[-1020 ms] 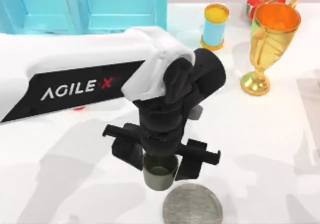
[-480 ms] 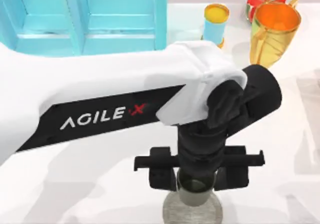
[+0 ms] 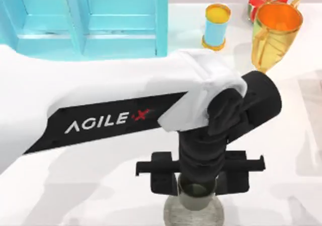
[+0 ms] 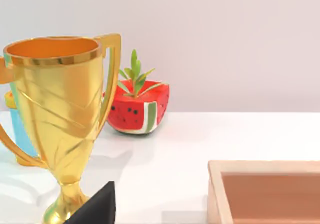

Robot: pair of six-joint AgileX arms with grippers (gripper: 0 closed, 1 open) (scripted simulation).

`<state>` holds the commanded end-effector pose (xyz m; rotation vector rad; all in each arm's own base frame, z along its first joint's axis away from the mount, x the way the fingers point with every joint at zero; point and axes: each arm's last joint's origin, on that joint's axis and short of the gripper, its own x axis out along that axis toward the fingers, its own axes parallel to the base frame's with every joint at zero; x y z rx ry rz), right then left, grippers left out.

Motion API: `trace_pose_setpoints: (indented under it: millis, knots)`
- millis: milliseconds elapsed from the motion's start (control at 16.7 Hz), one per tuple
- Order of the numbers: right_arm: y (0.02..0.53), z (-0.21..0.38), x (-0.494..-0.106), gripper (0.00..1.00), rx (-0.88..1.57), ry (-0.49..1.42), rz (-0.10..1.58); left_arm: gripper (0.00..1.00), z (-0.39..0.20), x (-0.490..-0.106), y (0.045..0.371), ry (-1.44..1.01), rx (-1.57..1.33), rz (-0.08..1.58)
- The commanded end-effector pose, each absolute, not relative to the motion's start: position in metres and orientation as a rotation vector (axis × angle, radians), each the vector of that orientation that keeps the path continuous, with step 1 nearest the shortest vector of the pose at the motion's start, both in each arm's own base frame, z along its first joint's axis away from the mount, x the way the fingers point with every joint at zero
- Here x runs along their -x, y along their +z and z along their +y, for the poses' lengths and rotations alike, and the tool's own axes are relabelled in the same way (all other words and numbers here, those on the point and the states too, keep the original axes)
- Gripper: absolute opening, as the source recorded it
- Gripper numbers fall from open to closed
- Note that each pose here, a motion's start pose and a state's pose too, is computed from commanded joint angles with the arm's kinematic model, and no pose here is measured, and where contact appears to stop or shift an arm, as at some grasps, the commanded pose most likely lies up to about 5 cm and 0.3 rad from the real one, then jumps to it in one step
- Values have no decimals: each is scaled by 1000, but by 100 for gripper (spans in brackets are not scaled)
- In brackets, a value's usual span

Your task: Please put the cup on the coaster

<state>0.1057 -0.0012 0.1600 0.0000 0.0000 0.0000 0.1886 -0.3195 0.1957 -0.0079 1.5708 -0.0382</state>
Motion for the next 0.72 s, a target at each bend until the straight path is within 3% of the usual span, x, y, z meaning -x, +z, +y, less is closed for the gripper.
trace_pose_setpoints:
  millis: [360,600,720]
  knots:
    - [160,-1,-106,100,0,0,0,0,-322,-189,145,-44,12,1567]
    - [160,-1,-106,100,0,0,0,0,-322,-188,144,-42,11,1567]
    - [160,-1,-106,100,0,0,0,15,-322,-188,144,-42,11,1567]
